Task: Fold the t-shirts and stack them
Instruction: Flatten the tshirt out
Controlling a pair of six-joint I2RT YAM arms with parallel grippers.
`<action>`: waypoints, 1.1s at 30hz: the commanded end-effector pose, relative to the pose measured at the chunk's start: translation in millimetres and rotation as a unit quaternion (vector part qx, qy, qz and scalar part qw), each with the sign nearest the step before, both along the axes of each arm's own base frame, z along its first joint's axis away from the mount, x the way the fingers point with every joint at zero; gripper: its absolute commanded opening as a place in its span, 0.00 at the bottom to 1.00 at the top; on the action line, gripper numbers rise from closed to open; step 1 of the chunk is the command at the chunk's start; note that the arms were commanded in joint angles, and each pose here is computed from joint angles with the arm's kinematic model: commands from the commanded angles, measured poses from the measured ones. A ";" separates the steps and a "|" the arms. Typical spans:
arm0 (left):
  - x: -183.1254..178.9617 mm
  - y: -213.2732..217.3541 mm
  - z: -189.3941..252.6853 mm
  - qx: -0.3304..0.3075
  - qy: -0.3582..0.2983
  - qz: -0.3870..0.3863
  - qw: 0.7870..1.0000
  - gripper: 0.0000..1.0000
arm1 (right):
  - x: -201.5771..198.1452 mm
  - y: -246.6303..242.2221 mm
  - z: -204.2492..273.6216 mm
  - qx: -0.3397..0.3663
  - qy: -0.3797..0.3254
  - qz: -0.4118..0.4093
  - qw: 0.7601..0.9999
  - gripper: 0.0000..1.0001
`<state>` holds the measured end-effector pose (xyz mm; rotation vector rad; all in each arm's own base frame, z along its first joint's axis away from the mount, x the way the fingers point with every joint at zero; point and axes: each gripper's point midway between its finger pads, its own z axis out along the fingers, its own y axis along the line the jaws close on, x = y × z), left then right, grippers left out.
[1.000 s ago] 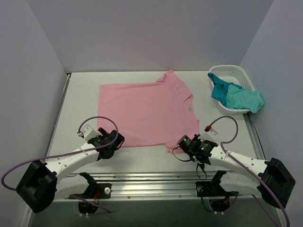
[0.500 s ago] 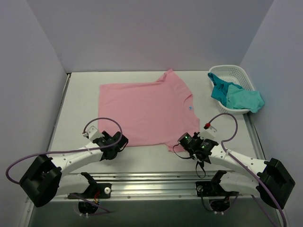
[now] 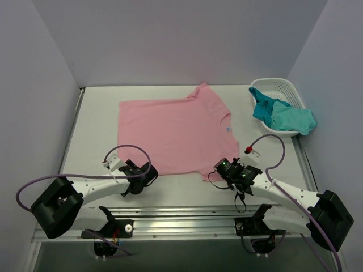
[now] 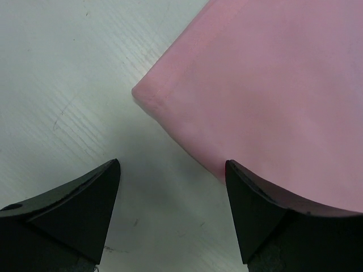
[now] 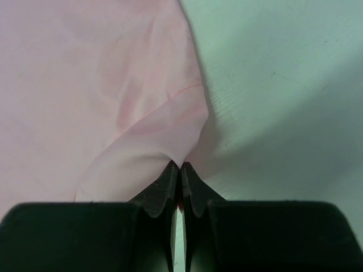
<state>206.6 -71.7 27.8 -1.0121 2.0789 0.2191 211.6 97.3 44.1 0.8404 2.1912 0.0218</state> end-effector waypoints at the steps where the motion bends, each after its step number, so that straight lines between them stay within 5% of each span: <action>1: 9.1 -12.3 1.1 -0.010 -0.013 0.003 1.000 0.84 | 2.9 -10.0 9.6 -0.020 -0.010 -0.005 1.000 0.00; 15: 3.1 -19.9 11.9 0.006 -0.055 0.028 0.998 0.77 | 0.5 -25.9 26.7 -0.022 -0.027 -0.008 0.999 0.00; 26: -7.1 -12.8 3.9 0.041 -0.023 0.067 0.997 0.80 | -1.2 -32.5 30.4 -0.020 -0.035 -0.025 0.999 0.00; 33: -10.6 -7.2 2.0 0.043 -0.023 0.065 0.997 0.58 | -1.7 -37.9 34.3 -0.014 -0.049 -0.045 0.998 0.00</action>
